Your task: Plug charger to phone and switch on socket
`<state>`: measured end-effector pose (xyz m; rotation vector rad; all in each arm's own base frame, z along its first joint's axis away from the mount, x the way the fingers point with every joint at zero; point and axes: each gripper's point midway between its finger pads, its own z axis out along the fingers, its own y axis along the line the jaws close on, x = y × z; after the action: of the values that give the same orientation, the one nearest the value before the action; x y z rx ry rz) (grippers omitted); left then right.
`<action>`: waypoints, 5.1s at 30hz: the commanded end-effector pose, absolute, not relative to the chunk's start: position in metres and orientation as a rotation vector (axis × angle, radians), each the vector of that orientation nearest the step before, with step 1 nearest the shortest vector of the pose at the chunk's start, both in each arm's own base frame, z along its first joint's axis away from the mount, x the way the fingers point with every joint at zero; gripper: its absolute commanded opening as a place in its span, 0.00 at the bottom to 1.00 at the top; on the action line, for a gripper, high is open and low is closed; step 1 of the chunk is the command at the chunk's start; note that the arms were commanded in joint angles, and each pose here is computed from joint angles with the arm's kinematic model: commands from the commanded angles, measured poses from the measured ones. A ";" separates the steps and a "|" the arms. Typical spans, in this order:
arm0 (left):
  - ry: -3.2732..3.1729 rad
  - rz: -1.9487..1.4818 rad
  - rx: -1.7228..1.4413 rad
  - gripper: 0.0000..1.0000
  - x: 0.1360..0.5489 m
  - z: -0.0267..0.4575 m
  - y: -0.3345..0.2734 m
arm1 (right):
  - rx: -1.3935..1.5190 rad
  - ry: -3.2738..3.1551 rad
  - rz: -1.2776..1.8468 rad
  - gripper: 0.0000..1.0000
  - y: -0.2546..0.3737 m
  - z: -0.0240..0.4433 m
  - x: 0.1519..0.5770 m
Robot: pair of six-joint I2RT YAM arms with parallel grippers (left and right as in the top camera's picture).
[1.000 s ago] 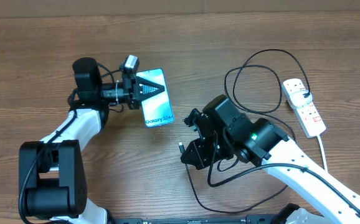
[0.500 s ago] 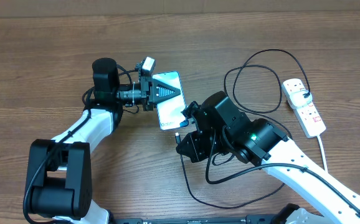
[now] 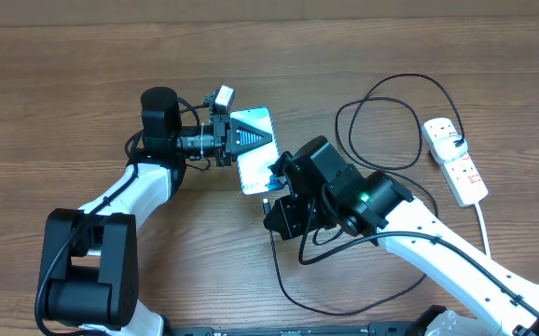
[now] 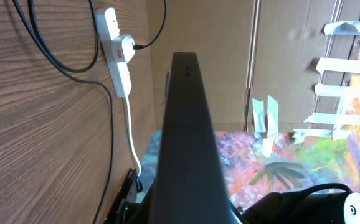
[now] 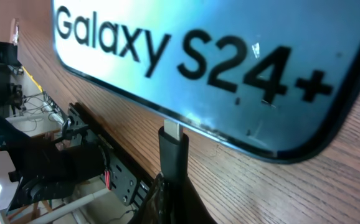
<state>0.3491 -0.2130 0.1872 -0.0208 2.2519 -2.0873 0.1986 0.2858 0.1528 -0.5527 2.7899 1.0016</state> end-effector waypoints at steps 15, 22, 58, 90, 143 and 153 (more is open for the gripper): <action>2.173 -2.065 0.188 0.04 0.346 0.202 -0.215 | -0.566 2.746 1.051 0.04 0.293 0.163 0.201; 2.154 -2.080 0.258 0.04 0.340 0.205 -0.215 | -0.567 2.733 1.052 0.04 0.294 0.164 0.203; 2.132 -2.058 0.283 0.04 0.342 0.205 -0.212 | -0.467 2.730 1.014 0.04 0.291 0.166 0.213; 2.134 -2.067 0.290 0.04 0.340 0.205 -0.213 | -0.250 2.593 0.992 0.04 0.300 0.183 0.254; 2.139 -2.041 0.068 0.04 0.365 0.209 -0.182 | -0.133 2.520 0.992 0.04 0.262 0.184 0.211; 2.110 -2.069 0.122 0.04 0.363 0.225 -0.185 | -0.257 2.339 1.156 0.04 0.285 0.175 0.213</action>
<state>0.3695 -0.1818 0.2223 0.1184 2.0866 -2.0248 0.2124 0.2788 0.1592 -0.1900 2.4100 1.1235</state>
